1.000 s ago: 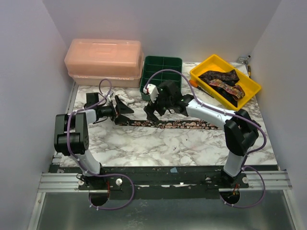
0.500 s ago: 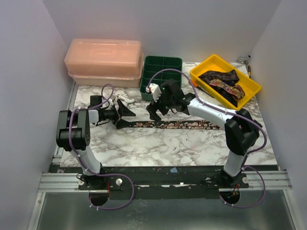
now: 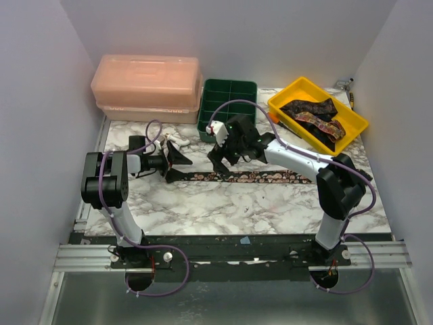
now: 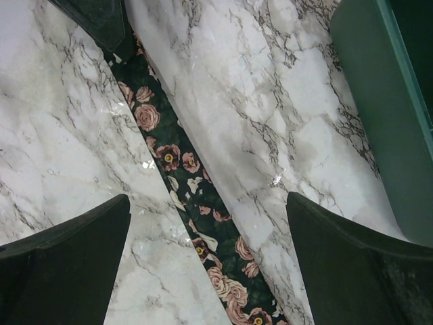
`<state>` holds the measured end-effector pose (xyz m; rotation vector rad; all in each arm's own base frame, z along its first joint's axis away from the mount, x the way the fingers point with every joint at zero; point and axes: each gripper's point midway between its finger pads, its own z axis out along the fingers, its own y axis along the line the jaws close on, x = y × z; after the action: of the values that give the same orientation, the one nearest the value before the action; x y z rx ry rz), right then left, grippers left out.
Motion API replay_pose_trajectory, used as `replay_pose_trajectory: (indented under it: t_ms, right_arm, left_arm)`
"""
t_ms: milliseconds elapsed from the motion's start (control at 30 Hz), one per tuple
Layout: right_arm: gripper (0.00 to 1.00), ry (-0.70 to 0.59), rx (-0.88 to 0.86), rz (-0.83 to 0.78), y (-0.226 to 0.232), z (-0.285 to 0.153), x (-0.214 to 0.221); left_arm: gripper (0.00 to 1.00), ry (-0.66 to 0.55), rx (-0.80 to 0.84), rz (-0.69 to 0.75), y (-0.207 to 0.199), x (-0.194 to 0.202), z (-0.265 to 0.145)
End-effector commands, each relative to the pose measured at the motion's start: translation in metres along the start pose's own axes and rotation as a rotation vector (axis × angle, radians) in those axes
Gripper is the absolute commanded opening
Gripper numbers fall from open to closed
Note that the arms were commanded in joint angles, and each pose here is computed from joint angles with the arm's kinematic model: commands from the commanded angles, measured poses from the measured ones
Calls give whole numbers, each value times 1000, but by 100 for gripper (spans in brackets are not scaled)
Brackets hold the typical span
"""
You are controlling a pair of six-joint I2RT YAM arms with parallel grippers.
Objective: Roll the ties
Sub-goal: Roll the tie at the center of the board.
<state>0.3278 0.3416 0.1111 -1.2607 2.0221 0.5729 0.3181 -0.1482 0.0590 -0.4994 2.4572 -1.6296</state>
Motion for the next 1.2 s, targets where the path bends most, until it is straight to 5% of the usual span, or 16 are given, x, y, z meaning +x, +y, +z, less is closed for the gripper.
replay_pose_trajectory:
  t_ms: [0,300,533,667,800,900,1000,1167]
  right_arm:
    - [100,9,22,-11,-5,-14,2]
    - [100,-57,-19,157,-12,-32,-17]
    - [100,-138,-144,405,0,-37,-35]
    - [100,-163,-182,530,4,-35,-45]
    - [98,-162,-267,634,11,-32,-41]
    - [89,-137,-303,730,15,-19,-31]
    - [68,-138,-343,824,17,-3,-27]
    - [36,-177,-344,898,15,21,-39]
  left_arm:
    - [99,-24,-88,15,30,3,6]
    - [99,-118,-44,352,-49,-3,-24]
    - [97,-238,-269,368,-40,-10,-67]
    - [90,-183,-346,742,-62,-4,-91]
    - [90,35,-467,1265,-51,4,-109]
    - [87,189,-466,1530,-31,10,-113]
    - [88,292,-390,1798,-19,13,-106]
    - [88,373,-303,1954,-6,0,-90]
